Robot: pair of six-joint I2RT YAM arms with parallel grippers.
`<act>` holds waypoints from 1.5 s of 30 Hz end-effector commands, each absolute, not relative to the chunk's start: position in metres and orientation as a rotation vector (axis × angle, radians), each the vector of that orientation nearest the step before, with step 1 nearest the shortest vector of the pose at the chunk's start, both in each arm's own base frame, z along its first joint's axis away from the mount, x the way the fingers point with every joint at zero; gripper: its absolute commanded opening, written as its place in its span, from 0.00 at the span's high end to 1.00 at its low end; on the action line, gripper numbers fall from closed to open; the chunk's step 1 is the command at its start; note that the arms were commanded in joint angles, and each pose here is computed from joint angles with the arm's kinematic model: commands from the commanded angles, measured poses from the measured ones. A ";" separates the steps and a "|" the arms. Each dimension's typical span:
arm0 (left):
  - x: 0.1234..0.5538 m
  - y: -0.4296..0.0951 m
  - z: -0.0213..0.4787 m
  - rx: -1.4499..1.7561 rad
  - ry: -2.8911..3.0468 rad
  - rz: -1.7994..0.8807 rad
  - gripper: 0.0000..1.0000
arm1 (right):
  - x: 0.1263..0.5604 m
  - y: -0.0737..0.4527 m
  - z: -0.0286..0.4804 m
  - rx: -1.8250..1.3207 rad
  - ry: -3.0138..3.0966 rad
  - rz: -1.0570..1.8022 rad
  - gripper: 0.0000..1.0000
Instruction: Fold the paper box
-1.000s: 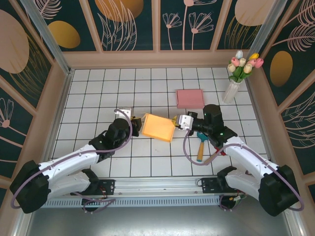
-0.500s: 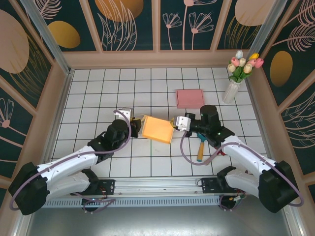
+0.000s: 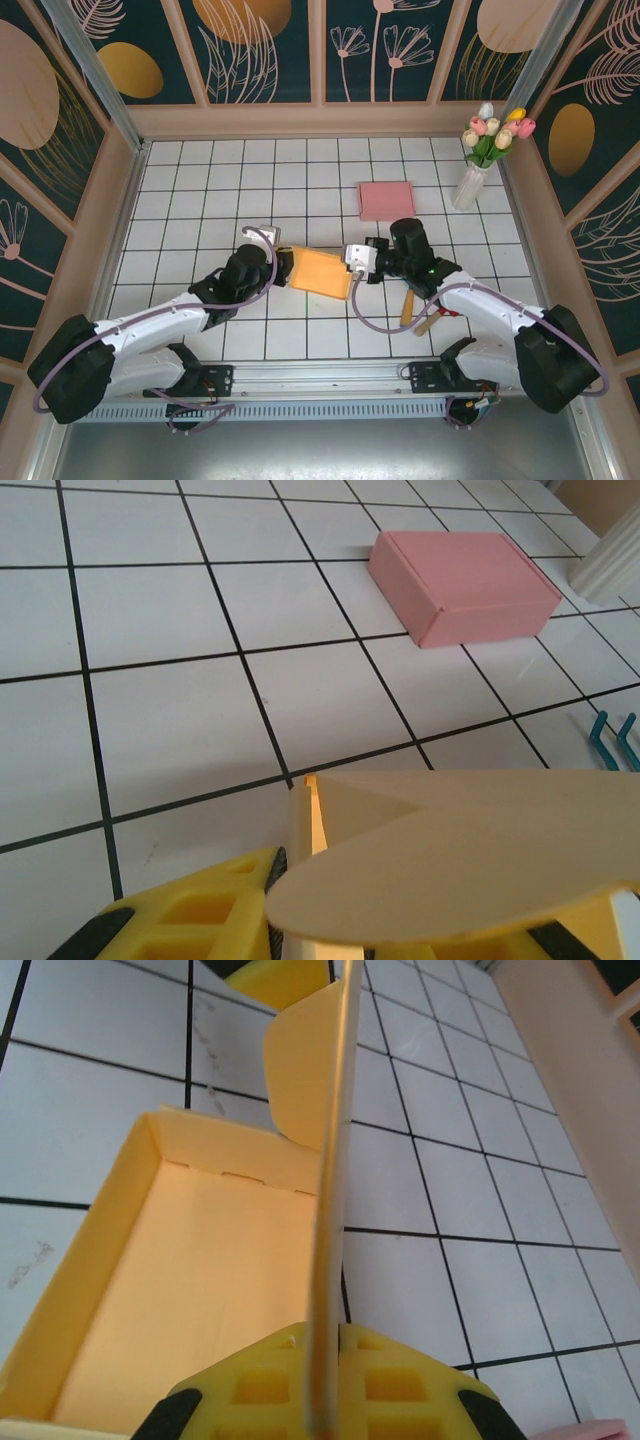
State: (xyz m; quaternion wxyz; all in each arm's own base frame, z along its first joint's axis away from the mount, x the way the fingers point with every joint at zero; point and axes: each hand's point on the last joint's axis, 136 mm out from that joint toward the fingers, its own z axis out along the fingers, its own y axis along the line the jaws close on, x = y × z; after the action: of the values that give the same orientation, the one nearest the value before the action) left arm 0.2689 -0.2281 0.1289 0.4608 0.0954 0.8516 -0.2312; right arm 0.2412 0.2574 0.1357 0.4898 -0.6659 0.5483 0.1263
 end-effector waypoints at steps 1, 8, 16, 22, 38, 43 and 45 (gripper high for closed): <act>0.270 -0.241 0.142 0.228 2.028 -0.671 0.72 | 0.230 0.255 0.113 -1.699 1.348 0.296 1.00; 0.263 -0.247 0.136 0.252 2.028 -0.734 0.72 | 0.228 0.250 0.099 -1.762 1.368 0.242 1.00; 0.250 -0.243 0.146 0.235 2.012 -0.812 0.75 | 0.225 0.246 0.086 -1.817 1.372 0.167 1.00; 0.240 -0.201 0.178 0.059 1.977 -0.763 0.81 | 0.225 0.245 0.084 -1.826 1.369 0.145 0.97; 0.275 -0.244 0.181 0.166 2.073 -0.682 0.57 | 0.216 0.245 0.081 -1.877 1.351 0.106 0.81; 0.282 -0.253 0.145 0.174 2.147 -0.643 0.58 | 0.212 0.247 0.081 -1.892 1.369 0.150 0.72; 0.281 -0.254 0.132 0.177 2.169 -0.644 0.58 | 0.210 0.248 0.081 -1.897 1.367 0.165 0.66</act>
State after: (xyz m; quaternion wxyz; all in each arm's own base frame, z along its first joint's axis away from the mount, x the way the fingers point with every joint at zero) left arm 0.2761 -0.2442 0.1256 0.4080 0.0669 0.8791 -0.2371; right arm 0.2218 0.2503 0.0920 0.4176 -0.7353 0.5318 0.0458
